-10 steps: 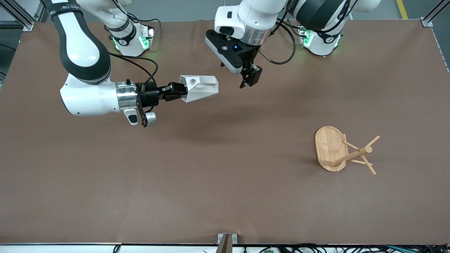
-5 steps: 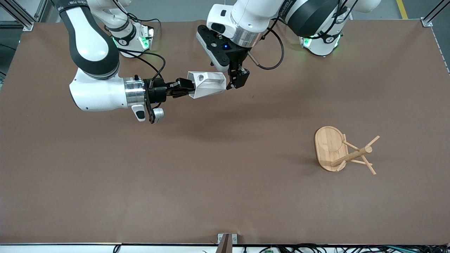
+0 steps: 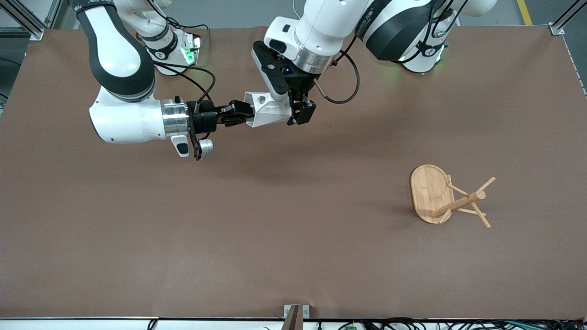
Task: Hang cup on rack
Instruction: 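Grasp the cup with the left gripper from the right gripper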
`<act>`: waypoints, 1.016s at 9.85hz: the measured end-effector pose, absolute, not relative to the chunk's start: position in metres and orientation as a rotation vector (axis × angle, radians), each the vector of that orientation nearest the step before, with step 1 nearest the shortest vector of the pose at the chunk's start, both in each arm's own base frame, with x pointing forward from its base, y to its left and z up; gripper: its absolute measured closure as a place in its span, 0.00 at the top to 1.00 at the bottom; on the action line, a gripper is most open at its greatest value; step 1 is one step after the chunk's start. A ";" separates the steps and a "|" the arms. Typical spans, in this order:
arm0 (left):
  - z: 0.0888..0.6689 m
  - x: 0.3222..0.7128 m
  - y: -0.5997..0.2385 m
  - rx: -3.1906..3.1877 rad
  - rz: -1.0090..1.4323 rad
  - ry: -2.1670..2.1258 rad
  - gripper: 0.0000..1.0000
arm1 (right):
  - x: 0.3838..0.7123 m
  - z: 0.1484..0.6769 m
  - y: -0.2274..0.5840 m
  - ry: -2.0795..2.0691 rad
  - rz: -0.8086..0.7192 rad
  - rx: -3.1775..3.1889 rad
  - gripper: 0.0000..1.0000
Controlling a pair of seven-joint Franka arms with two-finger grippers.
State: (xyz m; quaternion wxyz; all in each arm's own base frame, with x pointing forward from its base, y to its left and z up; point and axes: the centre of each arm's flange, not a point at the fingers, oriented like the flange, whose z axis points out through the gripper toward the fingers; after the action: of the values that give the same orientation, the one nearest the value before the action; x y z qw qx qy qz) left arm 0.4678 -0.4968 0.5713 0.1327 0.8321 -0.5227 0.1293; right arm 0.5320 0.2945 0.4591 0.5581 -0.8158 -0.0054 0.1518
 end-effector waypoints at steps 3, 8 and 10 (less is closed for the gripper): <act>0.571 0.465 -0.501 2.402 0.380 -1.530 0.99 | 0.531 0.462 0.292 -0.009 0.344 -1.930 0.04; 0.572 0.462 -0.504 2.392 0.383 -1.536 0.75 | 0.532 0.463 0.289 -0.006 0.338 -1.935 0.04; 0.574 0.462 -0.504 2.390 0.386 -1.536 0.75 | 0.532 0.464 0.289 0.002 0.342 -1.934 0.05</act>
State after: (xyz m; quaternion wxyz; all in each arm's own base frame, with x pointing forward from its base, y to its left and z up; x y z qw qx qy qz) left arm 0.4622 -0.5036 0.5735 0.1365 0.8258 -0.5307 0.1334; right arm 0.5317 0.2890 0.4645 0.5553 -0.8189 0.0008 0.1448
